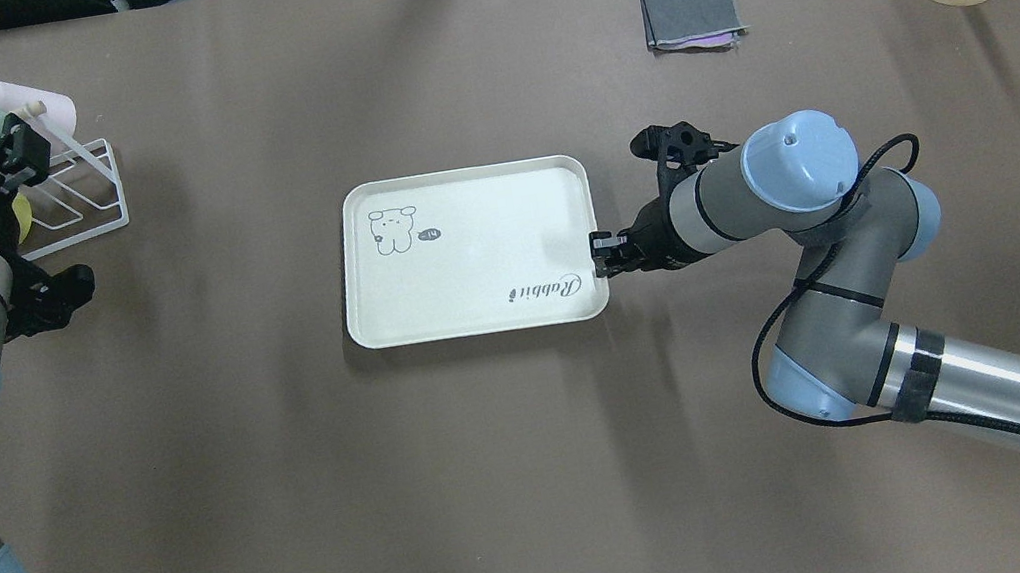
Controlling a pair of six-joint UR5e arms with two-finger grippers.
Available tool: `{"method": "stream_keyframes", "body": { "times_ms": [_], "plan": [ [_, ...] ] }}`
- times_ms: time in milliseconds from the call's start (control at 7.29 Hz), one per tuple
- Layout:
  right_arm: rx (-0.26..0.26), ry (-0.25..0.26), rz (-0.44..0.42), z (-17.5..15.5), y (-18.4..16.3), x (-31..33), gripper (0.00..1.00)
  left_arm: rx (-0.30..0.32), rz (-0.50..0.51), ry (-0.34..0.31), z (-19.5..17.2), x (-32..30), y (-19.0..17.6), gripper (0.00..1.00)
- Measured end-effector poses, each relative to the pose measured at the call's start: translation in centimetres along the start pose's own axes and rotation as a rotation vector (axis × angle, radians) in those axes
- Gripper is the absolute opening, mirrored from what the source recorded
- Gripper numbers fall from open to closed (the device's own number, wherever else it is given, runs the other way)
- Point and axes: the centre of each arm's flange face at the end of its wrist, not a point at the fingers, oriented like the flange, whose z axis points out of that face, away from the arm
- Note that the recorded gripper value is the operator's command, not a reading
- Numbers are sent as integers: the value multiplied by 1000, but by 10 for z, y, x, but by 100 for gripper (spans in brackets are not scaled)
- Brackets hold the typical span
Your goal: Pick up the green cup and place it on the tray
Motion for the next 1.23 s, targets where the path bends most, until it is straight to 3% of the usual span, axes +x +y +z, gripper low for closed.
{"method": "stream_keyframes", "body": {
  "times_ms": [274,411,686,960,1097,1234],
  "plan": [
    [0,3,-1,-1,-1,4,0,84,-234,-30,-5,-2,-2,78],
    [1,6,-1,-1,-1,6,0,157,-413,-32,-8,-3,-7,77],
    [4,1,-4,-3,0,15,0,313,-852,-23,-15,-7,-16,76],
    [8,-11,-8,-5,1,23,0,425,-1324,6,-18,-12,-27,76],
    [8,-12,-8,-5,1,24,8,495,-1524,30,-17,-11,-36,75],
    [7,-11,-7,-4,2,25,89,581,-1713,72,-13,-5,-50,75]
  ]
}}
